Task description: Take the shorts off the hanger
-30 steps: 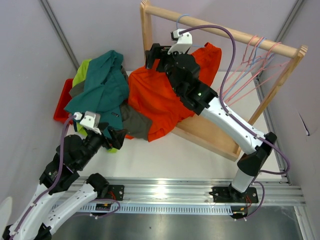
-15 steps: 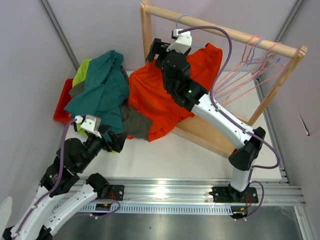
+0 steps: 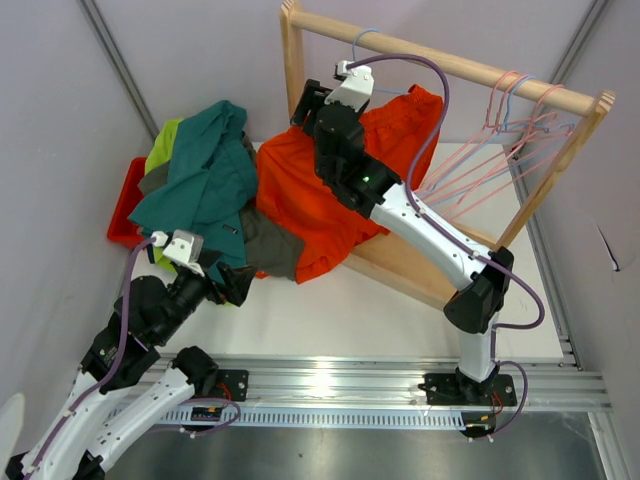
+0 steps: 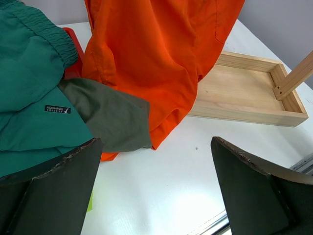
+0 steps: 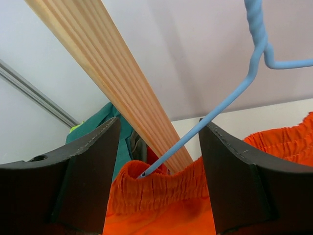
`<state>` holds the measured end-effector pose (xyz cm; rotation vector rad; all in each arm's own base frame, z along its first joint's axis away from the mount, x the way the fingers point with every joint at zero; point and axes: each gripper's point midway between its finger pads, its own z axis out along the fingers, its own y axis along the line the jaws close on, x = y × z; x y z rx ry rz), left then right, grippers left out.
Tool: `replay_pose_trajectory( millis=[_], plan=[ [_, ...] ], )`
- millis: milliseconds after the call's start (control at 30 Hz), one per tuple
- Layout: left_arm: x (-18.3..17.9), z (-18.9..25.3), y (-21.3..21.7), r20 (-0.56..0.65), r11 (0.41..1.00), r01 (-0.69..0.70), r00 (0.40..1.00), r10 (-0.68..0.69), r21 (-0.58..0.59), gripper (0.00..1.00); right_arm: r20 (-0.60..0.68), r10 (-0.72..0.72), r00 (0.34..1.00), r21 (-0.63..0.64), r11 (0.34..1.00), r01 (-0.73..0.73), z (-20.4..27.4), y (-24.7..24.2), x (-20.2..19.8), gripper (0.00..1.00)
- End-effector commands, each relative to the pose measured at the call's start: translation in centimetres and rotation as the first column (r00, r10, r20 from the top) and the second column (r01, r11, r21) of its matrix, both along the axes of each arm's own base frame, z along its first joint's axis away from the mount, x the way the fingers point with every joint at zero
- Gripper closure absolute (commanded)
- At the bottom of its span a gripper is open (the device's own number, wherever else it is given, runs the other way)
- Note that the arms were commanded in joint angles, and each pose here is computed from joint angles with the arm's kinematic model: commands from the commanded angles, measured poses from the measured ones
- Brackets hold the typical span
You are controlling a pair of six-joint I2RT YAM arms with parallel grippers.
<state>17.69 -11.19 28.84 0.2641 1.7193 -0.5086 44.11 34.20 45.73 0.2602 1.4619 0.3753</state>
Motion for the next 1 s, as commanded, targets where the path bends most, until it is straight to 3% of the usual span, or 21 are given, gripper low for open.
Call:
replay_pose_trajectory(
  millis=[0,133,167,333,400,533,767,867,967],
  plan=[
    [0.1,0.3,-0.6,0.001,1.0,0.018,1.0,-0.018,-0.025,0.01,0.014,-0.047,0.999,0.068,0.997,0.046,1.2,-1.1,0.1,0.32],
    [0.2,0.2,-0.7,-0.002,1.0,0.02,1.0,-0.02,-0.021,0.01,0.015,-0.057,0.998,0.074,0.996,0.056,1.1,-1.5,0.4,0.46],
    [0.2,0.2,-0.7,-0.001,1.0,0.02,1.0,-0.02,-0.022,0.01,0.016,-0.059,0.998,0.077,0.995,0.057,1.2,-1.6,0.4,0.56],
    [0.3,0.0,-0.8,-0.009,1.0,0.021,1.0,-0.022,-0.015,0.01,0.023,-0.048,0.999,0.077,0.996,0.046,1.9,-1.6,-0.4,0.82],
    [0.3,-0.1,-0.8,-0.01,1.0,0.021,1.0,-0.022,-0.014,0.01,0.027,-0.049,0.998,0.072,0.996,0.047,2.1,-1.7,-0.8,0.99],
    [0.4,-0.2,-0.8,-0.015,1.0,0.02,1.0,-0.02,-0.01,0.01,0.028,-0.029,0.999,0.067,0.997,0.027,2.6,-2.0,-2.1,1.0],
    [0.2,1.2,-0.9,0.031,0.999,0.033,0.999,-0.033,-0.023,0.01,0.061,0.082,0.995,0.156,0.983,-0.091,5.7,-2.8,-8.2,1.0],
    [-0.9,3.4,-2.8,0.083,0.985,0.165,0.984,-0.16,-0.053,0.01,0.065,0.131,0.989,0.217,0.966,-0.142,6.5,-3.8,-10.8,1.0],
    [-2.8,6.1,-5.9,0.135,0.927,0.363,0.927,-0.35,-0.091,0.01,0.069,0.159,0.985,0.262,0.95,-0.172,6.9,-4.7,-12.6,1.0]
  ],
)
